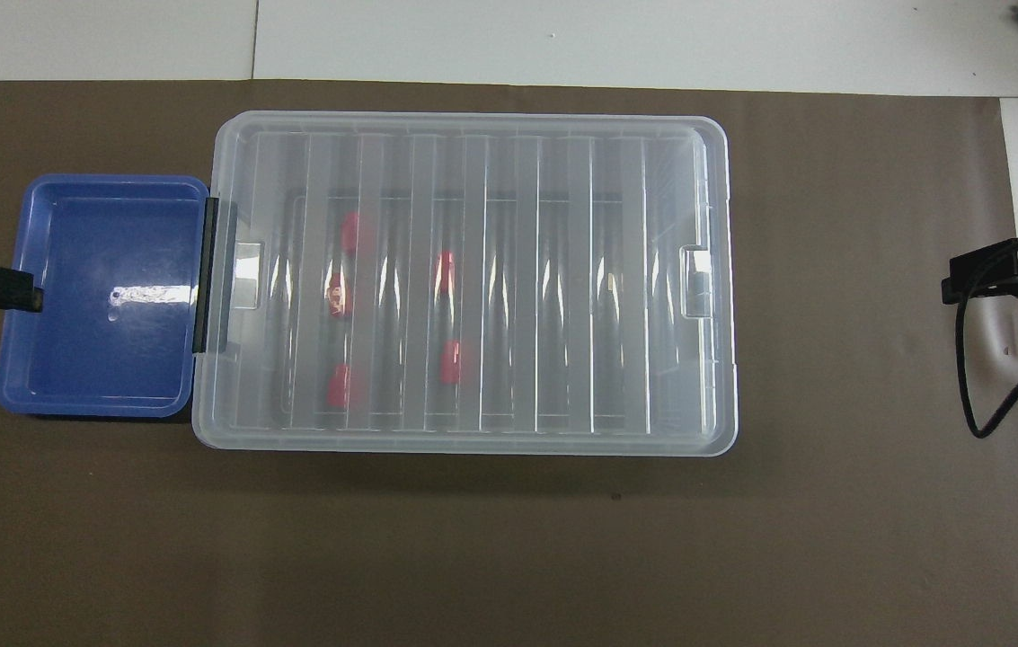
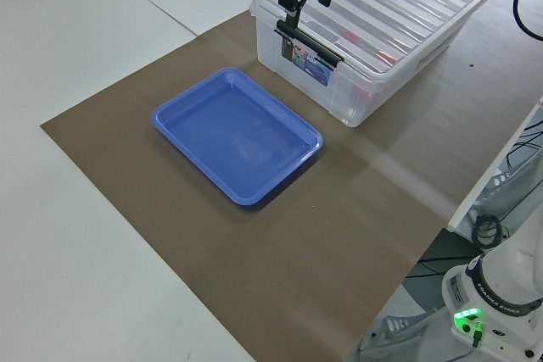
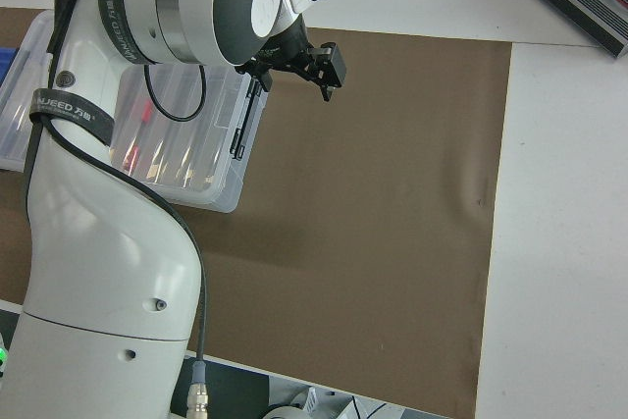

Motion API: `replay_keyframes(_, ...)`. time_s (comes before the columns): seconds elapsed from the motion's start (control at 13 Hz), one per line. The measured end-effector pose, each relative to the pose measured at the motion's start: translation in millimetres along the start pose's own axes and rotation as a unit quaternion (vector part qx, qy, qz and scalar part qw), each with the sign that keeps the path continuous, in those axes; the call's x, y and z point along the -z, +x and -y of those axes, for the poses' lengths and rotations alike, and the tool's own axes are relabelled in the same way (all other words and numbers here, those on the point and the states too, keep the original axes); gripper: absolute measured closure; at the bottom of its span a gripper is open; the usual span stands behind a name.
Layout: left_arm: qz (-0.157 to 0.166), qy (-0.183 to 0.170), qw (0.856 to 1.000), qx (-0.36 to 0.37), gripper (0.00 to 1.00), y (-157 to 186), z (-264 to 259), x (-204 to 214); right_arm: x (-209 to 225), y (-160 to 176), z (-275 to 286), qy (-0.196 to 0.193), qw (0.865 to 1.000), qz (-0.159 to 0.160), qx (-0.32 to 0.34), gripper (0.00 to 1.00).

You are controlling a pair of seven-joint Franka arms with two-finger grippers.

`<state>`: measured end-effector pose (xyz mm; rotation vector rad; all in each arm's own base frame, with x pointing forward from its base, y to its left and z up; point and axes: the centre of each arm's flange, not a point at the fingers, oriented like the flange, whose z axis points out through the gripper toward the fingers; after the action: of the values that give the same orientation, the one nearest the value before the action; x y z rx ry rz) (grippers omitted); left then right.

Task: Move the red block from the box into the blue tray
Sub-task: 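Move the right gripper to the lid edge farthest from the blue tray, then push the clear lid with the right gripper away from the blue tray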

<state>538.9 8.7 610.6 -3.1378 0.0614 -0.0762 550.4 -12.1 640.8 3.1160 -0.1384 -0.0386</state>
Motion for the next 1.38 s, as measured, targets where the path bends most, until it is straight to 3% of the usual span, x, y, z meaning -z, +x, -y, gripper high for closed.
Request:
replay_keyframes(0.31, 0.000, 0.000, 1.000, 0.000, 0.00, 0, 0, 0, -1, 0, 0, 0.000, 1.000, 0.000, 0.000, 0.00)
replay_keyframes(0.54, 0.000, 0.000, 1.000, 0.000, 0.00, 0, 0, 0, -10, 7, 10, 0.004, 1.000, -0.027, 0.009, 0.00)
replay_keyframes(0.92, 0.000, 0.000, 1.000, 0.000, 0.00, 0, 0, 0, -71, 16, 93, 0.014, 0.994, -0.081, 0.071, 0.00)
replay_keyframes(1.38, 0.000, 0.000, 1.000, 0.000, 0.00, 0, 0, 0, -152, 20, 144, 0.015, 0.991, -0.079, 0.103, 0.00)
